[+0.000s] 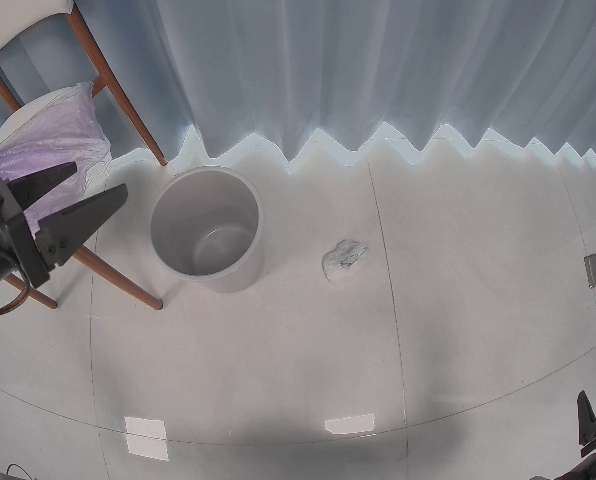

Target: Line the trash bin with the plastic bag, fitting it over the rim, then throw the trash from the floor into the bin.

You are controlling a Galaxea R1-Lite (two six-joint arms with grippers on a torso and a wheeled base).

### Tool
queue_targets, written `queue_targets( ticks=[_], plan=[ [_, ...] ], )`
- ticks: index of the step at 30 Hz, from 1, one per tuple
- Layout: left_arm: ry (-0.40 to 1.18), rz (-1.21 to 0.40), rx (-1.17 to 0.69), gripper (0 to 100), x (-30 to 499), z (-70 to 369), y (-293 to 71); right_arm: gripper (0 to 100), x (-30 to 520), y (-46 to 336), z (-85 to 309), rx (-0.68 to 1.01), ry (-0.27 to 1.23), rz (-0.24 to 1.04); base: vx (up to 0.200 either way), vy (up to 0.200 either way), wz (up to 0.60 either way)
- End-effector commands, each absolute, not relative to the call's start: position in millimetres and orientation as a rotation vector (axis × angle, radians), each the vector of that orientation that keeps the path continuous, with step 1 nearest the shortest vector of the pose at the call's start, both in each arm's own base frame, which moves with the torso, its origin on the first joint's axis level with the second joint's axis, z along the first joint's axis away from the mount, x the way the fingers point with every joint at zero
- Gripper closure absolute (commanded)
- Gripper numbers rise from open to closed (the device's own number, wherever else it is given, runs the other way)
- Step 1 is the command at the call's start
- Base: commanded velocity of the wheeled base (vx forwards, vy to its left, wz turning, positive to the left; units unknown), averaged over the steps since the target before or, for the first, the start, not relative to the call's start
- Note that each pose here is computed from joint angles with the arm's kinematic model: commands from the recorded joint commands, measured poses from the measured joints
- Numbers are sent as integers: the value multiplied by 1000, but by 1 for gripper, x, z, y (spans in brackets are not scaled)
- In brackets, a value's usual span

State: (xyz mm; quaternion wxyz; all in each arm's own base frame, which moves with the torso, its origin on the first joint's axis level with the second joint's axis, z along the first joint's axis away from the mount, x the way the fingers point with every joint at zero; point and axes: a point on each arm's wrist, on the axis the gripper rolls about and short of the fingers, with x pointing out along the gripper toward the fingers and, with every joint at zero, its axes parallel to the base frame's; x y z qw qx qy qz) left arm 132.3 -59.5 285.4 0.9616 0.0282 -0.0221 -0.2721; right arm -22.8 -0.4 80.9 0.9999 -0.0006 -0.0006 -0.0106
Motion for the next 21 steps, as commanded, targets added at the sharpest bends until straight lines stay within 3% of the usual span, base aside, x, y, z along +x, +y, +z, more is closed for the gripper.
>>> queue_targets(
  ticks=[1, 10, 13, 17, 21],
  plan=[
    [-31, -474, 161, 0, 161, 291, -69, 0, -23, 0, 76, -2, -2, -21, 0, 0, 0],
    [-57, -325, 323, 0, 188, 308, -79, 0, -23, 0, 76, -2, -2, -21, 0, 0, 0],
    [-28, -229, 379, 0, 199, 305, -81, 0, -23, 0, 76, -2, -2, -21, 0, 0, 0],
    [71, 28, 546, 0, 209, 292, -71, 0, -23, 0, 76, -2, -2, -21, 0, 0, 0],
    [115, 106, 646, 0, 225, 284, -60, 0, -23, 0, 76, -2, -2, -20, 0, 0, 0]
  ],
)
